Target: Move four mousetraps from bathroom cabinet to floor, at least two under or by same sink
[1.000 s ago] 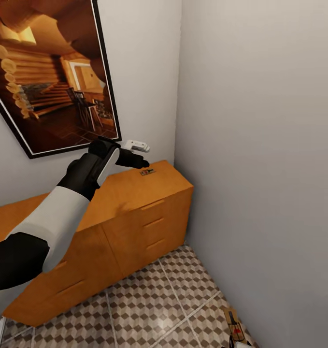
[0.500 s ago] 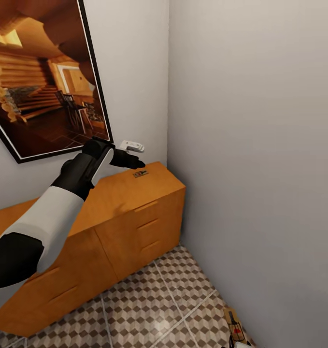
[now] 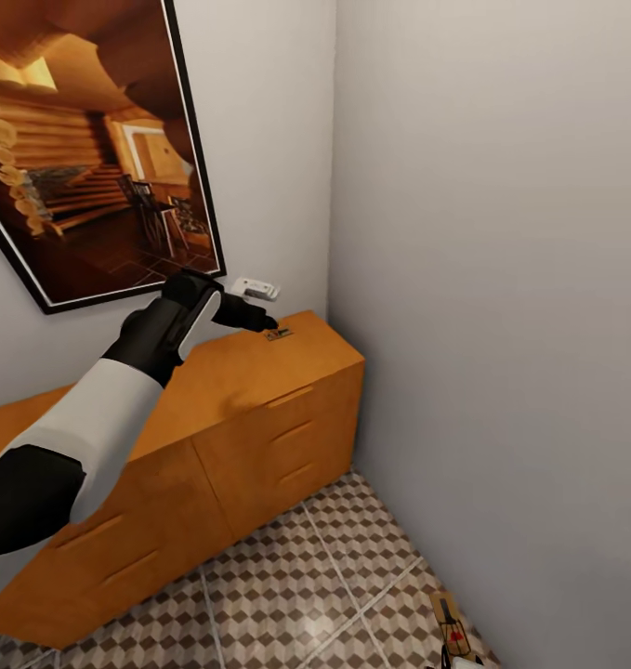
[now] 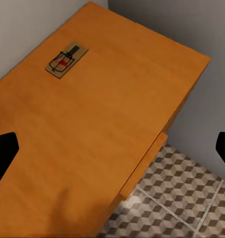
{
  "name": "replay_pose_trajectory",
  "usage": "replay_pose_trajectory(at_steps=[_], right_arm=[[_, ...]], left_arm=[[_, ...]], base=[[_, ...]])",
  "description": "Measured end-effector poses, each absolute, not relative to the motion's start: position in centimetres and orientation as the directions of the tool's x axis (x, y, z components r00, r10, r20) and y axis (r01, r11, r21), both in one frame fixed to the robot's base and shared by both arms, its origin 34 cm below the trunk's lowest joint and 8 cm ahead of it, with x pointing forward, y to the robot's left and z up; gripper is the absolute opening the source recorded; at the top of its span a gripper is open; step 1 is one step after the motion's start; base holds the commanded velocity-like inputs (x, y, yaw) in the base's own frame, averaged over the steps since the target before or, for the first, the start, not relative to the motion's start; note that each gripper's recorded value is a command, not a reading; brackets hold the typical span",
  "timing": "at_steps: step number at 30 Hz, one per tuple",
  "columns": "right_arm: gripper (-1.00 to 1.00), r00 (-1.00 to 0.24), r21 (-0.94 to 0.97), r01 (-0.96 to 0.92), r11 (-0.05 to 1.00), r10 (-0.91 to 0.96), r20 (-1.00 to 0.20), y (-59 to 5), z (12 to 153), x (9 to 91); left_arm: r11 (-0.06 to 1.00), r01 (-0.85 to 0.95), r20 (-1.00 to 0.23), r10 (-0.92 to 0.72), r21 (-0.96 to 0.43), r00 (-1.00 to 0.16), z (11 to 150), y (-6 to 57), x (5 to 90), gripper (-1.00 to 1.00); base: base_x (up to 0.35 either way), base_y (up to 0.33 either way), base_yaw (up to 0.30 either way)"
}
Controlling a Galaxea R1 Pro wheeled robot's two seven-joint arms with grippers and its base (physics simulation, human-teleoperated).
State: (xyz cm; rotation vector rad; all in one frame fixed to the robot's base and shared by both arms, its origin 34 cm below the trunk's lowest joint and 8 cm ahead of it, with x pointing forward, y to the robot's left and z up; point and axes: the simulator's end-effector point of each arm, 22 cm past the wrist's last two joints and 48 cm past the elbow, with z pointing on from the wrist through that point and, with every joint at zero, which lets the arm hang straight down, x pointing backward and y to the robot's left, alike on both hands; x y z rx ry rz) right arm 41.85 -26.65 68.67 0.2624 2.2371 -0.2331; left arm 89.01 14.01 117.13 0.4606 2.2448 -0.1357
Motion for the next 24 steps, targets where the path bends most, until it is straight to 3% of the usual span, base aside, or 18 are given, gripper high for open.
replay_pose_trajectory(at_steps=[6,17,24], right_arm=[[-1.00,-0.618,-0.077,0.266,0.961,0.109,-0.778,-26.5,68.7,41.8],[-1.00,-0.618,-0.076,0.266,0.961,0.109,-0.778,-26.5,68.6,41.8],[-1.00,-0.619,-0.078,0.266,0.961,0.109,-0.778,-26.6,68.6,41.8]], left_arm=[[0.924,0.377,-0.742,0.301,0.069,-0.600,116.6,13.9,88.9,1.00],[0.923,0.376,-0.728,0.309,0.076,-0.612,115.8,14.2,88.8,1.00],[0.918,0.383,-0.716,0.333,0.099,-0.613,114.8,14.3,88.8,1.00]], base=[[0.043,0.168,0.000],[0.012,0.017,0.000],[0.156,0.081,0.000]])
